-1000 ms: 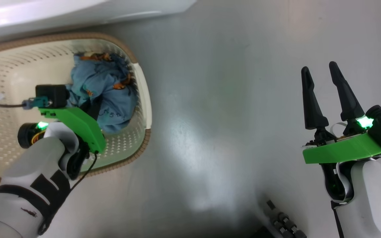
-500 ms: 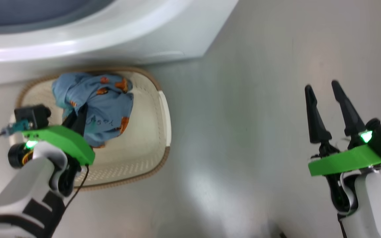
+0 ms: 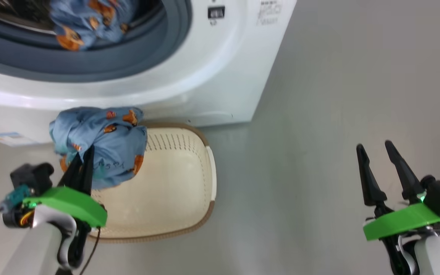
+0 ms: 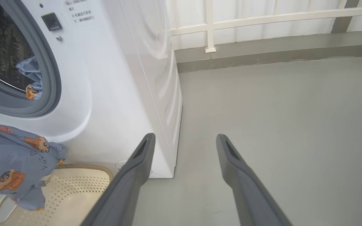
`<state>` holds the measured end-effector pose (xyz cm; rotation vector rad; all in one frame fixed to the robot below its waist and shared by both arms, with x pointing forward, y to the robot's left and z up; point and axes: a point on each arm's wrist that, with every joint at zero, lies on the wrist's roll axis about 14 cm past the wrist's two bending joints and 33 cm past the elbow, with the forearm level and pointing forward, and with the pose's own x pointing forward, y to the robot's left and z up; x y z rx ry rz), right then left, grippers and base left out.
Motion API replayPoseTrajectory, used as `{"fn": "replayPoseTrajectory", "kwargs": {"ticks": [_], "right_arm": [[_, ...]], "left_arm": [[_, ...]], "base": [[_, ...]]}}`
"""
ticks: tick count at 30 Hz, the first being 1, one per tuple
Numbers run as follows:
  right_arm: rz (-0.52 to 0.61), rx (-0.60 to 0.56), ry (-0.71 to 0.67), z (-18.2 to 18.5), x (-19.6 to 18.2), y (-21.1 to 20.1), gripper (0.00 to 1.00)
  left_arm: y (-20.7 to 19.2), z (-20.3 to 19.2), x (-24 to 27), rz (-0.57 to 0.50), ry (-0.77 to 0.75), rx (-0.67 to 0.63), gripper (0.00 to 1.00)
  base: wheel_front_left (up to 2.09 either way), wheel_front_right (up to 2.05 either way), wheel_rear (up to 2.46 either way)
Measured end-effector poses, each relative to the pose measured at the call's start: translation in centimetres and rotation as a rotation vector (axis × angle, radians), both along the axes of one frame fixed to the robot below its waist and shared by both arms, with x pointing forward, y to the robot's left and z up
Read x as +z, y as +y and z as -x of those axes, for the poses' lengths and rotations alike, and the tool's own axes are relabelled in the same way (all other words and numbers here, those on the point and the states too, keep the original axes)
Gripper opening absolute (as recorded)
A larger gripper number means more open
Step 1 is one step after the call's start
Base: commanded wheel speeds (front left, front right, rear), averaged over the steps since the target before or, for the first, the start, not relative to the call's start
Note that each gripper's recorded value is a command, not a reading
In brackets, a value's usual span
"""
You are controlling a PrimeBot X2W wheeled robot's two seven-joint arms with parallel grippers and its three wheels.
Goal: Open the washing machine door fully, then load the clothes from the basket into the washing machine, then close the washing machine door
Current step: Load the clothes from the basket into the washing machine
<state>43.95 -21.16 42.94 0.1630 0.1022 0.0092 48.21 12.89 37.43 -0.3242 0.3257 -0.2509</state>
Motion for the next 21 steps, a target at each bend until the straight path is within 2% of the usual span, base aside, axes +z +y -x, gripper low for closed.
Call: {"fn": "replayPoseTrajectory", "kwargs": {"ticks": [9, 21], "right_arm": [[-0.002, 0.015, -0.042, 2.6, 2.4, 0.4, 1.00], [-0.002, 0.011, -0.079, 4.5, 4.1, 0.1, 1.00]], "left_arm": [[3.0, 3.8, 7.0, -0.045, -0.207, 0.102, 0.00], [5.8, 10.0, 10.1, -0.058, -0.288, 0.233, 0.00]], "base": [[0.00, 0.00, 0.00], [0.00, 0.00, 0.00]]}}
